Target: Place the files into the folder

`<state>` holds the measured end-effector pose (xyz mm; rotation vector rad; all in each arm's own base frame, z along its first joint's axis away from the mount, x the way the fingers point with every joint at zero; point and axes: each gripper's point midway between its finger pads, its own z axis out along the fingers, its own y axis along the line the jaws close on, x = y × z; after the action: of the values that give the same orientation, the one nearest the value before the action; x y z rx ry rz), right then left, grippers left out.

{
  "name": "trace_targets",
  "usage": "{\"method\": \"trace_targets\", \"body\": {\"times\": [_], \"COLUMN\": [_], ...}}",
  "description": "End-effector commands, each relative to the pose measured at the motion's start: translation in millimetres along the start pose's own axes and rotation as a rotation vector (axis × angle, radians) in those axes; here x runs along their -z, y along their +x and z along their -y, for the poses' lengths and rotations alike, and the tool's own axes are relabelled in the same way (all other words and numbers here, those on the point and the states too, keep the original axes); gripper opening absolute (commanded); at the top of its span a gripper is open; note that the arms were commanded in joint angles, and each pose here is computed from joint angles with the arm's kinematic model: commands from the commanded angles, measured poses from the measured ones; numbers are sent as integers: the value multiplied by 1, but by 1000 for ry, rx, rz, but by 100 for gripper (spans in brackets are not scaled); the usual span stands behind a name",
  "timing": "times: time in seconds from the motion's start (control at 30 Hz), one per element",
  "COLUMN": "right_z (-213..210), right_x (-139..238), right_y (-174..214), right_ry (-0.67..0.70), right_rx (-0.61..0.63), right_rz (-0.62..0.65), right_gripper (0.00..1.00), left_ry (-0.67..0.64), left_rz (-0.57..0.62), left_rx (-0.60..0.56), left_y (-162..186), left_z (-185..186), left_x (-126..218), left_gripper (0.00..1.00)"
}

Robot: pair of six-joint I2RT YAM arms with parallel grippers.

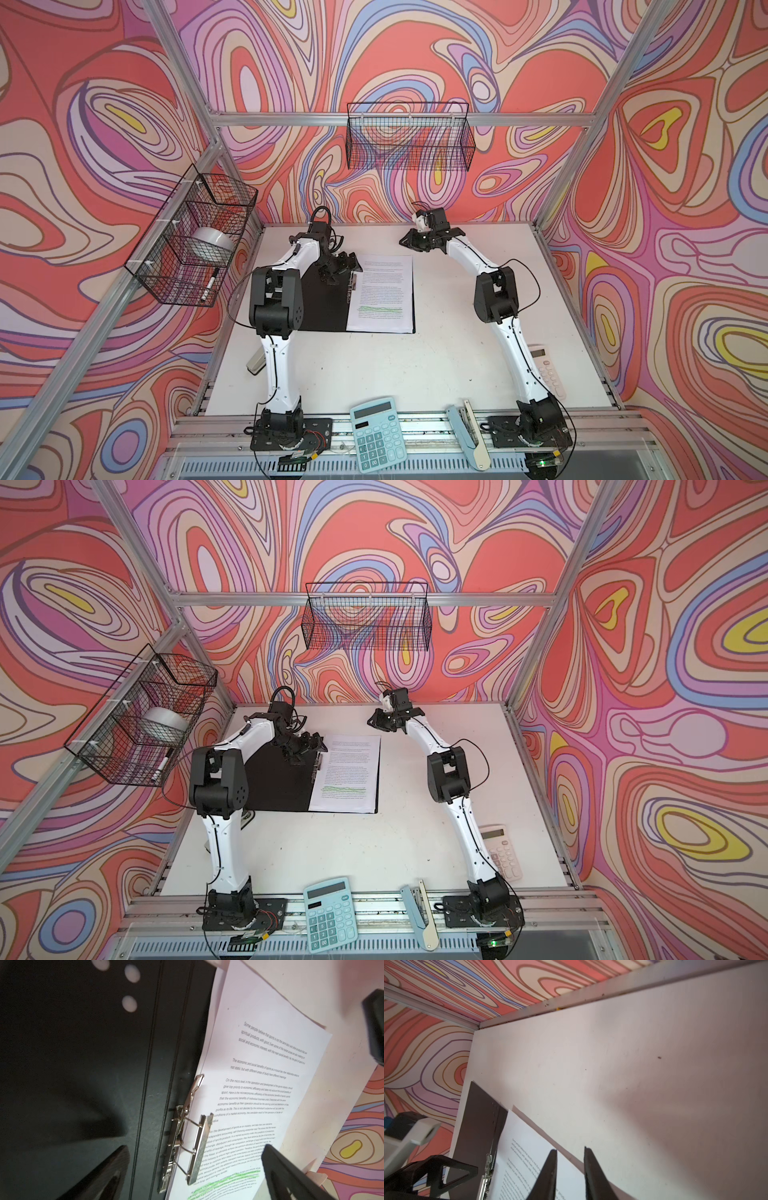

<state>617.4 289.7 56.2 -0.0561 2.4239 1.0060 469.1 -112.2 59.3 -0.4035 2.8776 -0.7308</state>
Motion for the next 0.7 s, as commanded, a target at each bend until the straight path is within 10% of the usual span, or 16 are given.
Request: {"method": "trace_targets", "body": {"times": [0.0, 0.67], "right_z": [-1, 18], "right_x": [-10, -15], "right_y": [4, 55], "right_ry": [-24, 63], "right_rx": [-7, 3], "right_rz": [-8, -200], "right_gripper": [24, 23], "left_ry": [29, 47], "left_rz": [-7, -41], "left_rx": [23, 38], "left_y": [-2, 6], "left_z": [7, 11], "left_x": [-4, -10], "left_gripper": [100, 100]}}
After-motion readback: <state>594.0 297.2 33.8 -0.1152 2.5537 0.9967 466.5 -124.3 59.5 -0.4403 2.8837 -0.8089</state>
